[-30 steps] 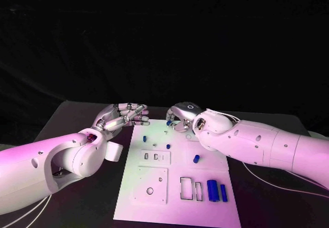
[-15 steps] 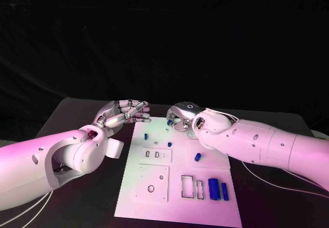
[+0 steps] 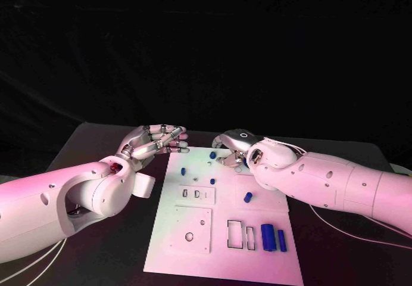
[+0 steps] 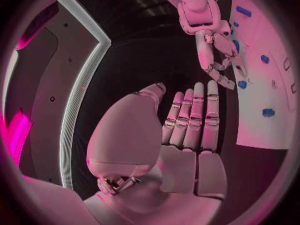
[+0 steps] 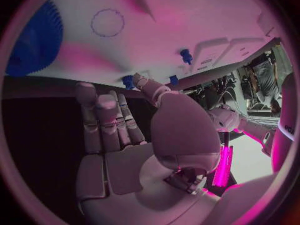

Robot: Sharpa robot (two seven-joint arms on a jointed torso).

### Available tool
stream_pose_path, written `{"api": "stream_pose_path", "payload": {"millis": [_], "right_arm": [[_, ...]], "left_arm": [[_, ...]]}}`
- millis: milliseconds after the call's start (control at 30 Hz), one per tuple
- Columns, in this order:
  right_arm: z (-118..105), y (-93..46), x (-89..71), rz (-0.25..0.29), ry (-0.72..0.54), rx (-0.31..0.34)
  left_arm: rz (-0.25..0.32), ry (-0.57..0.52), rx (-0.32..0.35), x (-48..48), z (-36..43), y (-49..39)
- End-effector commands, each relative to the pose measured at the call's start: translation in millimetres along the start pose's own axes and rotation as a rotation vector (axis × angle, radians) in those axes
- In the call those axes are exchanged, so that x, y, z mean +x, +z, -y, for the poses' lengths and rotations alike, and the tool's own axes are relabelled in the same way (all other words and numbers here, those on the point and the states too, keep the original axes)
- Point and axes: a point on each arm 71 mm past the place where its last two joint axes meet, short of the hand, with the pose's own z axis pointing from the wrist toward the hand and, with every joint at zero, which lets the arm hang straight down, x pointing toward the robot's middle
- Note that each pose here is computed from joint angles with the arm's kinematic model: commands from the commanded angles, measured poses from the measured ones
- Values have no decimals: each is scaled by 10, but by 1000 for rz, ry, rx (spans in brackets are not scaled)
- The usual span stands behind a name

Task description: Assemble the parts on the task board

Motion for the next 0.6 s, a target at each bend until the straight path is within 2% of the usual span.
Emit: {"api": "stream_pose_path", "payload": {"millis": [33, 200, 300, 433, 600], "right_arm": [[6, -97, -74, 51, 23, -6], [91, -265, -179, 77, 61, 5], [230, -398, -269, 79, 111, 46], [491, -577, -334, 22, 221, 146], [693, -718, -326, -53, 297, 223]], "left_arm": [[-12, -8, 6, -6, 14, 4], [-5, -5, 6, -39, 10, 8], [-1, -5, 4, -59, 6, 12], [2, -4, 3, -80, 0, 16], [3, -4, 2, -94, -5, 23]]}}
